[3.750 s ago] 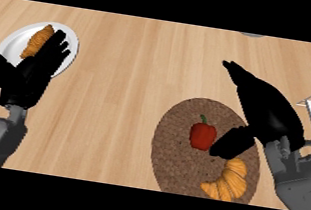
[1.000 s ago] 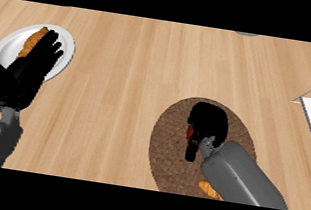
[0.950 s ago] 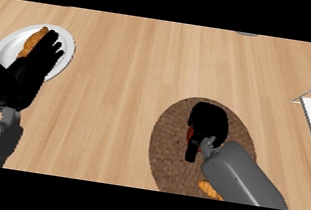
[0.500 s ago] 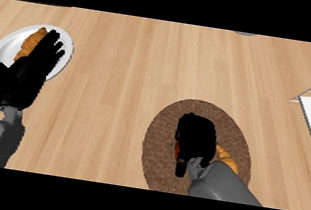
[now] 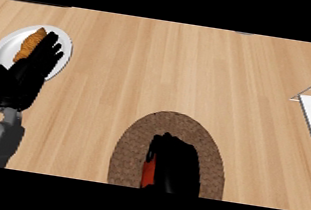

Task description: Pick the bell pepper from the placemat and place it in the tiered shelf

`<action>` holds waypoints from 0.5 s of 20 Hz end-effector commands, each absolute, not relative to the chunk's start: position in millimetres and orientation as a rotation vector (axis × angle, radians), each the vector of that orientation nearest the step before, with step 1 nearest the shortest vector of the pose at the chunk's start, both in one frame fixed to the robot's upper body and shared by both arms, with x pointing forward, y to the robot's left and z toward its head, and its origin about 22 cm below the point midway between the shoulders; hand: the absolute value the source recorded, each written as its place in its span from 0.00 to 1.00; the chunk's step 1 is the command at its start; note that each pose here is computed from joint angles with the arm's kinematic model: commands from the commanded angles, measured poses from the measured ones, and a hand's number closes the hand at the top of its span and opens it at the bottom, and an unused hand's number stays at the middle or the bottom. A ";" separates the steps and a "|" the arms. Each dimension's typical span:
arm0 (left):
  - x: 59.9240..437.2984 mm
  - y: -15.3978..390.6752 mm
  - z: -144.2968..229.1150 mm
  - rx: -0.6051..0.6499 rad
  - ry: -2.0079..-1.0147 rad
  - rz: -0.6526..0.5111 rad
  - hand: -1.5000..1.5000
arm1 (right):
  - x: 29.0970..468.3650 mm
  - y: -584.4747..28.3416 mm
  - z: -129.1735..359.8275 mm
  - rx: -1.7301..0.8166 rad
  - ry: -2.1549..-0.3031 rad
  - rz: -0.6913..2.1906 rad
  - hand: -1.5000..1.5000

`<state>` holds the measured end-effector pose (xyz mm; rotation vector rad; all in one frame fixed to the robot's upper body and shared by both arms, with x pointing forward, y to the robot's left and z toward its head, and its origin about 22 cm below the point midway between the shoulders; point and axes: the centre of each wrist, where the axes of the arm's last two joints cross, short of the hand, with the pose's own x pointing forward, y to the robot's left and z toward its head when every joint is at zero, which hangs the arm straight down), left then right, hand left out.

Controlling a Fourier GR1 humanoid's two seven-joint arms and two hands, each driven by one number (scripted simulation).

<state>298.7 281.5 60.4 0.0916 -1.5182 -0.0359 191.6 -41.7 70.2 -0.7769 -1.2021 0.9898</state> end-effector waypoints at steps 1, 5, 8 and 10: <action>295.5 273.3 59.0 0.086 -1.518 -0.054 0.50 | 180.1 -44.4 116.8 -0.750 -1.392 0.667 1.00; 304.1 274.3 70.1 0.100 -1.523 -0.036 0.50 | 173.8 -57.1 159.7 -0.836 -1.536 0.501 1.00; 301.9 287.2 63.0 0.104 -1.510 -0.045 0.50 | 157.0 -74.3 191.1 -0.900 -1.564 0.417 1.00; 304.8 281.0 70.1 0.110 -1.524 -0.046 0.50 | 156.6 -94.0 209.3 -0.965 -1.549 0.367 1.00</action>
